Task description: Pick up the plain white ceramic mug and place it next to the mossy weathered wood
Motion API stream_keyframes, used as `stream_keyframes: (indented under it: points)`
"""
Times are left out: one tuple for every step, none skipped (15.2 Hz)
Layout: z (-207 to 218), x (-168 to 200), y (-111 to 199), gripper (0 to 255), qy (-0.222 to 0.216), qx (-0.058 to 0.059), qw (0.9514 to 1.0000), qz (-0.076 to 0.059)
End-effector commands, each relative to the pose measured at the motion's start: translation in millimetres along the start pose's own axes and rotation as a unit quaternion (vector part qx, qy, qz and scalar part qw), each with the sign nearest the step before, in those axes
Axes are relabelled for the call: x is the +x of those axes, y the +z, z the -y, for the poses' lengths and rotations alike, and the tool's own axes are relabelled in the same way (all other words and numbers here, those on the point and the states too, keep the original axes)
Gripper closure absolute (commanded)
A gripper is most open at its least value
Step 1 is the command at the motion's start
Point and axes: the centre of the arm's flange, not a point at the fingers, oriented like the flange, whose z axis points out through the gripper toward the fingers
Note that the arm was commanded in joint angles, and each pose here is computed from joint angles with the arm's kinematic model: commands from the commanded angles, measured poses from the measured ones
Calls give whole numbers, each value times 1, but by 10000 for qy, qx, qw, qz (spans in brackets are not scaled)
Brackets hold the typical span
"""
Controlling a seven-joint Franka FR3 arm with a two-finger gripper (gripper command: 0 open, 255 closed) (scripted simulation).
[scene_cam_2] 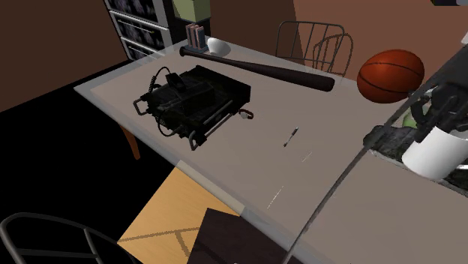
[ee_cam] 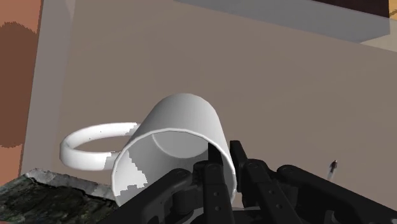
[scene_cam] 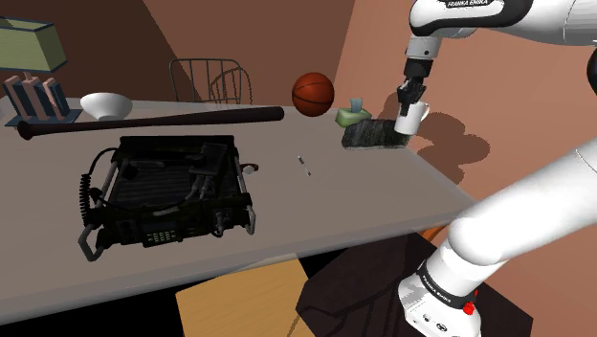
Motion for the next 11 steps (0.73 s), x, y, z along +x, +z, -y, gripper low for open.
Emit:
stream_keyframes:
  points:
    - [-29, 0, 0, 255, -6, -2, 10000, -1]
    - [-42, 0, 1, 255, -6, -2, 10000, -1]
    - [-55, 1, 1, 255, -6, -2, 10000, -1]
    - [-68, 2, 1, 255, -6, -2, 10000, -1]
    - [-81, 3, 1, 255, -6, -2, 10000, -1]
    - [-94, 3, 1, 255, -6, -2, 10000, -1]
    - [-108, 4, 1, 255, -6, -2, 10000, -1]
    - [-121, 5, 2, 255, -6, -2, 10000, -1]
    - [-134, 6, 2, 255, -6, -2, 10000, -1]
    - [-147, 6, 2, 255, -6, -2, 10000, -1]
    - [-160, 7, 2, 255, -6, -2, 10000, -1]
